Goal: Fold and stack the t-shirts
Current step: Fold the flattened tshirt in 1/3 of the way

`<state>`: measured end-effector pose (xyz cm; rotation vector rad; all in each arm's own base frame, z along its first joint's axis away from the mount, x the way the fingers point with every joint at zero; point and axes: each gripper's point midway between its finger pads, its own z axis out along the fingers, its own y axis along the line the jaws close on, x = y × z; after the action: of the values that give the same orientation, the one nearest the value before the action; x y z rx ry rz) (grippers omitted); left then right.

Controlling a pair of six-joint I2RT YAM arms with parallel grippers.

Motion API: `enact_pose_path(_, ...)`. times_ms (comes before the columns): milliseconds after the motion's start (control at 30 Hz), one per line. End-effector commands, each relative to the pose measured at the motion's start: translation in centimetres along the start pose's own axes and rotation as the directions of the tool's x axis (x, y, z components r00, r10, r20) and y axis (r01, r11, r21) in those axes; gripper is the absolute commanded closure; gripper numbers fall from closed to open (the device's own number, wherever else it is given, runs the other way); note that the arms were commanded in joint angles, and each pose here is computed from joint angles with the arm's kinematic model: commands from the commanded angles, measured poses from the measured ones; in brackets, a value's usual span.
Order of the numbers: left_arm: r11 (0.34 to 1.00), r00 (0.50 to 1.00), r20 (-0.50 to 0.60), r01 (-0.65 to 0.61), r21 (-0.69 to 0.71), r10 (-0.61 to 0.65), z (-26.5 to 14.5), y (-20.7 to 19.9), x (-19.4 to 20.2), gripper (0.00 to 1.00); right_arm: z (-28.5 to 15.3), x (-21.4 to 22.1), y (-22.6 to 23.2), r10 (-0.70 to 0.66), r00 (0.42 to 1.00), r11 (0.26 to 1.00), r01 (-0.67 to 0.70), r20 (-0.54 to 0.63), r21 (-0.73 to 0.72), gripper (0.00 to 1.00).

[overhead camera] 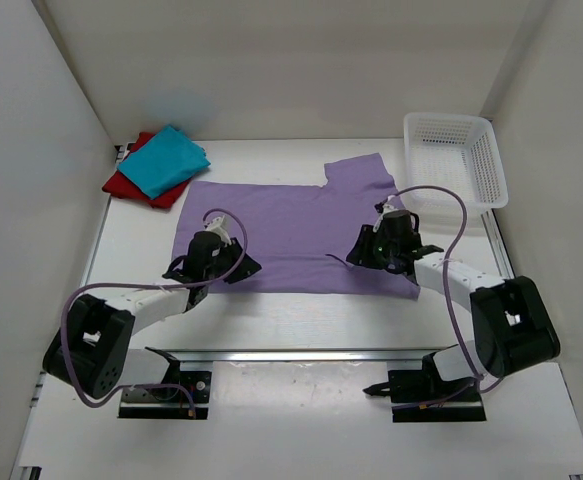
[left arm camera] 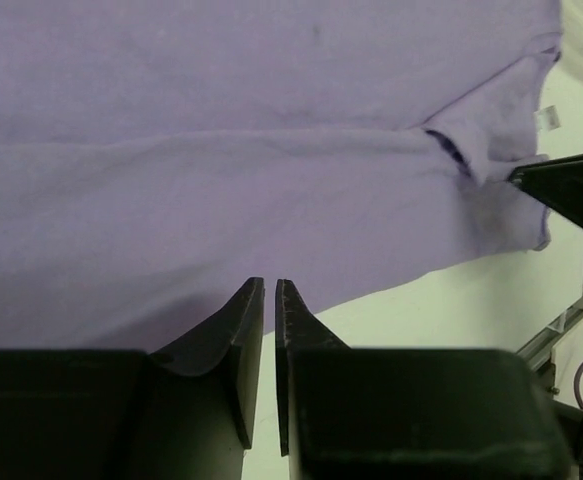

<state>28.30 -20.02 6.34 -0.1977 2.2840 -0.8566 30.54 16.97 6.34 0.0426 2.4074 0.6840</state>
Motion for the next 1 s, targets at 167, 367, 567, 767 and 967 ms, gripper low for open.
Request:
enact_pose_path(167,0.997,0.996,0.083,0.037,0.061,-0.042,-0.4,0.1,-1.4,0.8,1.8,-0.8,-1.0,0.023,0.999,0.998,-0.025,0.04,0.05,0.7)
enact_pose_path(367,0.998,0.994,0.099,0.03,0.051,-0.035,-1.0,0.5,-1.0,0.79,2.3,-0.1,-2.1,0.028,0.999,0.994,-0.03,0.021,0.104,0.65)
enact_pose_path(567,0.999,0.994,0.098,0.043,0.023,-0.045,-0.9,1.9,-0.8,0.81,3.0,0.7,-1.8,0.05,0.999,0.994,-0.048,-0.018,0.099,0.64)
enact_pose_path(767,0.999,0.995,0.091,0.047,0.011,-0.048,-0.9,2.3,-0.5,0.8,3.3,-1.2,-0.4,0.017,1.0,0.997,-0.018,0.003,0.073,0.88)
enact_pose_path(967,0.998,0.996,0.065,0.057,0.03,-0.059,-0.7,2.2,0.2,0.81,4.1,-2.9,-0.2,0.022,1.0,0.996,-0.022,0.01,0.089,1.0)
